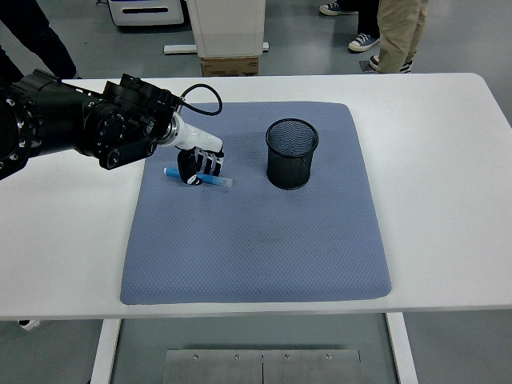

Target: Left hand places marker in pen holder

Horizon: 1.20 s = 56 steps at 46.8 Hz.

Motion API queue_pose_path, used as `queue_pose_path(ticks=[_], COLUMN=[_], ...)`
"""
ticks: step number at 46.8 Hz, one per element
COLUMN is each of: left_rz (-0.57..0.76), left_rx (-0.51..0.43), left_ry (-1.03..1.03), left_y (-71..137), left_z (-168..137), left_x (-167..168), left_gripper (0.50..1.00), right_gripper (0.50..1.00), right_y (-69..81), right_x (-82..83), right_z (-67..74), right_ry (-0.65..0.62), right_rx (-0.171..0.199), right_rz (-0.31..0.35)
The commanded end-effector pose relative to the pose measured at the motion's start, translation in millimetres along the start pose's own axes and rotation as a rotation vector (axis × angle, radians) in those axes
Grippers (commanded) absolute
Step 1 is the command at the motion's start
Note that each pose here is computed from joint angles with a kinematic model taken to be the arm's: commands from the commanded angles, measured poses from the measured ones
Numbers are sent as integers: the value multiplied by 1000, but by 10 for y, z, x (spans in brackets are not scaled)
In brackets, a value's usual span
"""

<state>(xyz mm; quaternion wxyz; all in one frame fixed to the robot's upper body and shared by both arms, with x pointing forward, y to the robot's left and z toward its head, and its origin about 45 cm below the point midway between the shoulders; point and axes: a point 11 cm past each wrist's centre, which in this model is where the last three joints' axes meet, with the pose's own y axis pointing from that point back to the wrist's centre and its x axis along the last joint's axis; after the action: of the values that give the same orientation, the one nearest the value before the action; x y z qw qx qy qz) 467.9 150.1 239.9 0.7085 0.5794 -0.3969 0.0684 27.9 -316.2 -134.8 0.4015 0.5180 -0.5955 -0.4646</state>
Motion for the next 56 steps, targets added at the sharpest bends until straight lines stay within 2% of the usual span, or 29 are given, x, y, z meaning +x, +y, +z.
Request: queue_pose_path(ticks=[1,21,26,36,56], left_rz=[-2,-8,-8,-8,-9], left_rx=[2,3,3,3,-2], left_ry=[1,4,4,4,10], left_y=[-4,-18,-18,-18,-32], left_z=[-3,-6,-6,-6,4], left_x=[-11,-40,-40,-40,-57], left_gripper=[610,607,572,534,500], right_gripper=[1000,1000,1000,1000,1000], right_y=[0,0,0,0,0], right_x=[0,0,-1,-1,0], right_z=[0,0,0,0,0], right_ry=[0,0,0,0,0], right_rx=[0,0,0,0,0], right_rz=[0,0,-1,-1,0])
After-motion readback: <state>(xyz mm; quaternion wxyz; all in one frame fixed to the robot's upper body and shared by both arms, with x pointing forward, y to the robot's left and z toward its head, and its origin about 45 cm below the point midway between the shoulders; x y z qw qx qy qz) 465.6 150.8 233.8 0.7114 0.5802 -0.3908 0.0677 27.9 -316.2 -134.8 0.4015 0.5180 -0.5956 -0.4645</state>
